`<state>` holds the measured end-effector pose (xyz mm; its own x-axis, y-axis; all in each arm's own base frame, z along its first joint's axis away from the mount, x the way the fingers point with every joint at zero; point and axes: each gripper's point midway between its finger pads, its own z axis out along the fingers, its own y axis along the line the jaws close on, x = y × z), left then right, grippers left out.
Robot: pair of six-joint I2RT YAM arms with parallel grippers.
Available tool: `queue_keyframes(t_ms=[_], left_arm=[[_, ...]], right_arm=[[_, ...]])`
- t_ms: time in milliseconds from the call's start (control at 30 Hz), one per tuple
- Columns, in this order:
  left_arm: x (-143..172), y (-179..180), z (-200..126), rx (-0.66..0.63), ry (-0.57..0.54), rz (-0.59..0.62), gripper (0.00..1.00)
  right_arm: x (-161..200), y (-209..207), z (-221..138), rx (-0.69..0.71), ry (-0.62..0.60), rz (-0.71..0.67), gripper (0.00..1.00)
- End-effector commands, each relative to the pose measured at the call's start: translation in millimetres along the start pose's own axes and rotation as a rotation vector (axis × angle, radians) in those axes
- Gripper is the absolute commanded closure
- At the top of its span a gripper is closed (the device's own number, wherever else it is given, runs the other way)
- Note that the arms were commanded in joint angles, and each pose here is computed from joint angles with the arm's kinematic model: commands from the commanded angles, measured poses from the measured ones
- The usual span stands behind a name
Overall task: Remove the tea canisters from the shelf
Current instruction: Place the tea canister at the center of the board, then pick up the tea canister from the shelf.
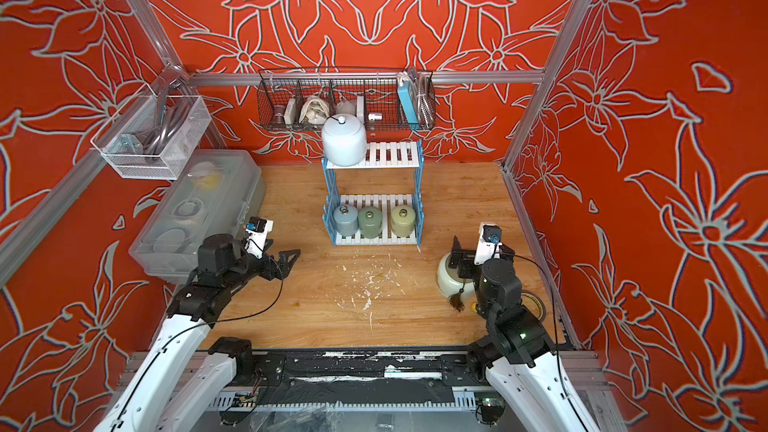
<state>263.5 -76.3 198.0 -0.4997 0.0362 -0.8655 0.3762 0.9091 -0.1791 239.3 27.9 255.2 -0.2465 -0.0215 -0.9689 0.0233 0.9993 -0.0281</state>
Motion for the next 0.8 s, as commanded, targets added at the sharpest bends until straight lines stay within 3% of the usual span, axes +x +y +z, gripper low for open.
queue_keyframes(t_ms=[0, 267, 567, 767], left_arm=[[-6.0, -1.7, -3.4, 0.009, -0.024, 0.013, 0.01], [-11.9, 0.4, -5.5, -0.002, -0.034, -0.002, 0.01], [-34.0, -2.6, -13.8, -0.003, -0.031, 0.0, 0.01], [-67.4, -11.6, -17.4, 0.031, -0.051, 0.05, 0.01]], right_arm=[[-3.3, 6.4, -6.1, -0.053, 0.012, -0.122, 0.01], [7.1, 7.2, -10.5, -0.075, 0.018, -0.253, 0.01], [26.2, 13.1, -18.4, -0.136, -0.075, -0.203, 0.01], [22.7, 10.3, -20.2, -0.122, -0.108, -0.199, 0.0]])
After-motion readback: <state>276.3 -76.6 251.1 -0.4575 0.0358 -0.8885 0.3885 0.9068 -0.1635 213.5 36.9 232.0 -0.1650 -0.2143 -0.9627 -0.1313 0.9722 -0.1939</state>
